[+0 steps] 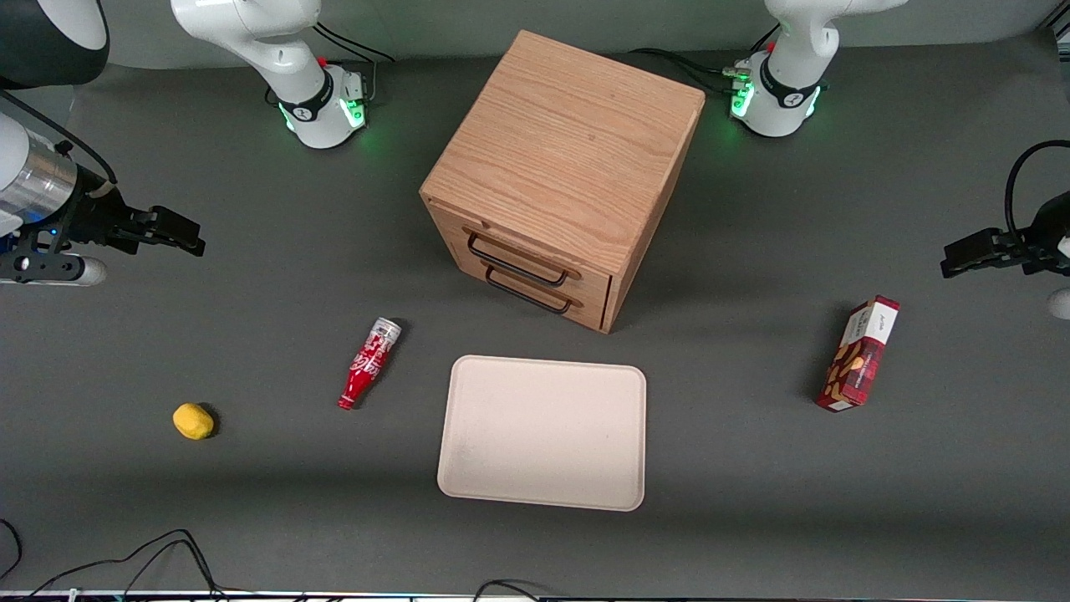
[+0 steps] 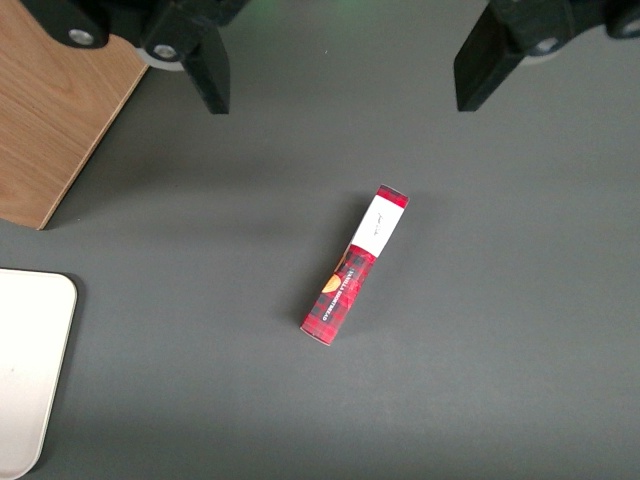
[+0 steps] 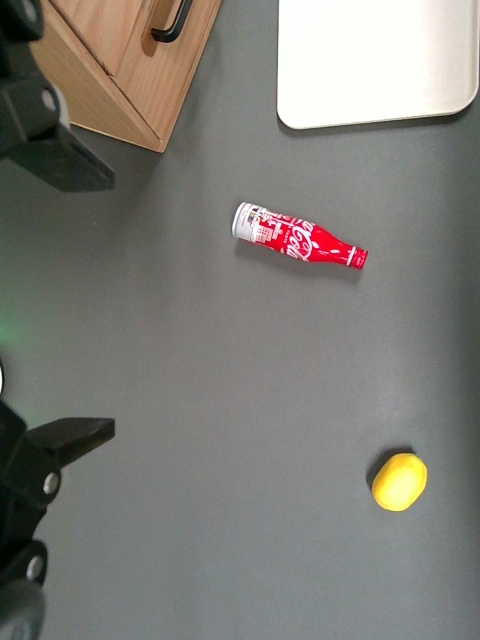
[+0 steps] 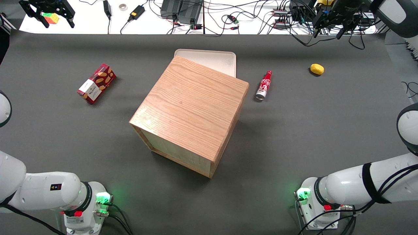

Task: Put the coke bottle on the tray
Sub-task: 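Move the right gripper over the red Coca-Cola bottle lying on the table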

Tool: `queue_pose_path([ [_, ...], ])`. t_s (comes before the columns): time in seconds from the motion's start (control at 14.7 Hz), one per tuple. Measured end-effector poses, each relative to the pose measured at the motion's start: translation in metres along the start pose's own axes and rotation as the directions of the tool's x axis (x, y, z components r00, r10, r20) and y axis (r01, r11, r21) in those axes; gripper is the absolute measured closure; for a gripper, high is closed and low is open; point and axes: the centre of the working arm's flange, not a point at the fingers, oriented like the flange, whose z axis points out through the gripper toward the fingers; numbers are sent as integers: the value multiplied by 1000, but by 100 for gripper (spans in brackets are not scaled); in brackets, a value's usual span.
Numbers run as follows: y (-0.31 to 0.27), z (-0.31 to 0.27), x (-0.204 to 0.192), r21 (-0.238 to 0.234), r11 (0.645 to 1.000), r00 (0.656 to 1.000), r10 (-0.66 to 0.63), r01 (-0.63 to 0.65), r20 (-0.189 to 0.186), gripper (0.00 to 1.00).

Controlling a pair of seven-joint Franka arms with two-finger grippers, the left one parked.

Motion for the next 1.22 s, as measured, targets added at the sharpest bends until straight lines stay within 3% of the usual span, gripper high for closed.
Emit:
queue_pose_path([
  [0.68, -18, 1, 1, -5, 999, 999, 46, -45, 23, 0],
  [0.95, -33, 27, 12, -15, 999, 997, 40, -39, 63, 0],
  [1.22, -65, 66, 34, -14, 997, 995, 76, -75, 69, 0],
])
